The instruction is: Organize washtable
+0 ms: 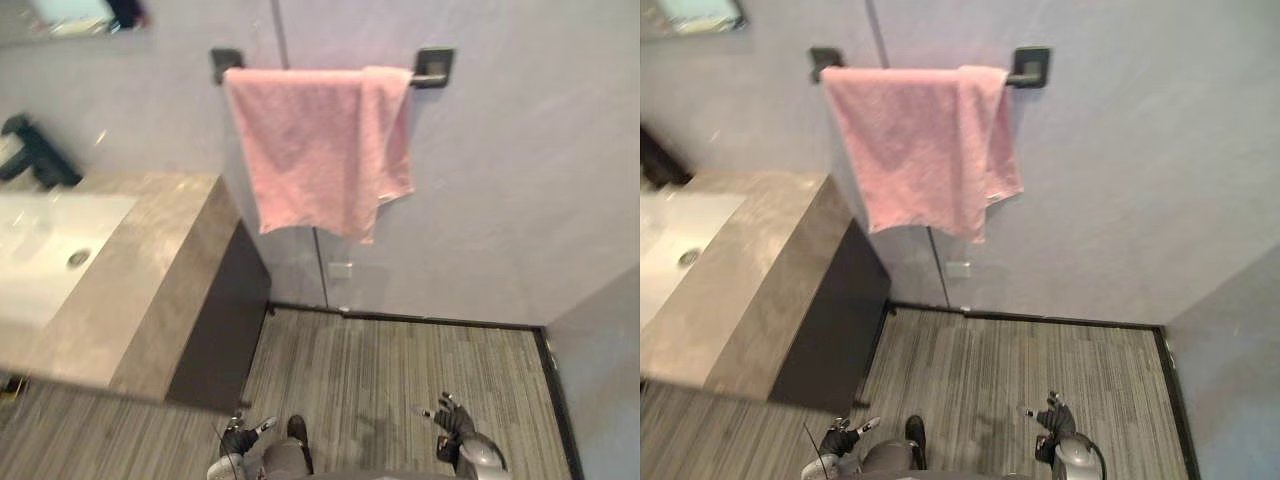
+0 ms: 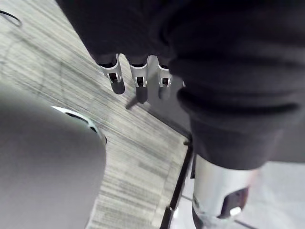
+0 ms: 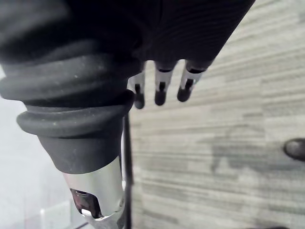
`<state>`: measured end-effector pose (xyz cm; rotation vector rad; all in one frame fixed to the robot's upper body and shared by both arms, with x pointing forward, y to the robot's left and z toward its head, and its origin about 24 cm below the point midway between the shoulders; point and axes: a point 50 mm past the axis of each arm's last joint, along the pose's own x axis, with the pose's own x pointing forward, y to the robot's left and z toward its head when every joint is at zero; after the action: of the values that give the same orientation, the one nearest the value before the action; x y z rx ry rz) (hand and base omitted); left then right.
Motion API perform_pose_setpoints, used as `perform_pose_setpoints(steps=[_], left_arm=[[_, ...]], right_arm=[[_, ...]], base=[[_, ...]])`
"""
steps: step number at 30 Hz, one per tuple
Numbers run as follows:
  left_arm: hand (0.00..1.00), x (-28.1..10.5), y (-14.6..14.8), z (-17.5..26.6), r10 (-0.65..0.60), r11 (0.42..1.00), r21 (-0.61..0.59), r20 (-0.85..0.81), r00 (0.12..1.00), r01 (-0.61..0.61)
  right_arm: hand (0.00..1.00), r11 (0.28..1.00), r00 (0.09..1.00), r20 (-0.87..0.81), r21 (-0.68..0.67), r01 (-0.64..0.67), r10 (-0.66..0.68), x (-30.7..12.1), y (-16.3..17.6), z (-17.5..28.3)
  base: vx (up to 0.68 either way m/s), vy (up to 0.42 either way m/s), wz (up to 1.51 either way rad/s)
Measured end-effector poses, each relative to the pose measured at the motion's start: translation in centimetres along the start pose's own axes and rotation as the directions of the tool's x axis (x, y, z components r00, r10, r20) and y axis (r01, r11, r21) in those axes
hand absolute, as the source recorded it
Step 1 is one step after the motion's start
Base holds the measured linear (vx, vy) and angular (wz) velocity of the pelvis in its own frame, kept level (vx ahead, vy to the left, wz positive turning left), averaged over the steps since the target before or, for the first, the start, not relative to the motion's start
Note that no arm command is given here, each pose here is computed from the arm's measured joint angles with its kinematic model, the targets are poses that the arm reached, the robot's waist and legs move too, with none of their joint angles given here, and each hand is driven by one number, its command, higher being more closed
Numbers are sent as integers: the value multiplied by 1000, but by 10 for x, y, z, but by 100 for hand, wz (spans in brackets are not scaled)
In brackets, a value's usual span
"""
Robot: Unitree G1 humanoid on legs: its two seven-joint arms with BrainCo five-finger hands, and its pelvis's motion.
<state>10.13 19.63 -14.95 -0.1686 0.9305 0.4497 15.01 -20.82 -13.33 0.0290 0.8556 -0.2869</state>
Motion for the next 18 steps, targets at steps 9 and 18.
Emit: perform_pose_setpoints(steps=[9, 18], left_arm=[[0, -1, 28, -20, 88, 995, -43, -123, 989, -94], [0, -3, 50, -27, 118, 993, 43, -155, 981, -112]], right_arm=[[0, 949, 943, -287, 210, 235, -170, -24, -48, -75], [0, 904, 908, -384, 307, 298, -169, -38, -52, -101]], base=[[-109, 7, 151], [-15, 457, 203]])
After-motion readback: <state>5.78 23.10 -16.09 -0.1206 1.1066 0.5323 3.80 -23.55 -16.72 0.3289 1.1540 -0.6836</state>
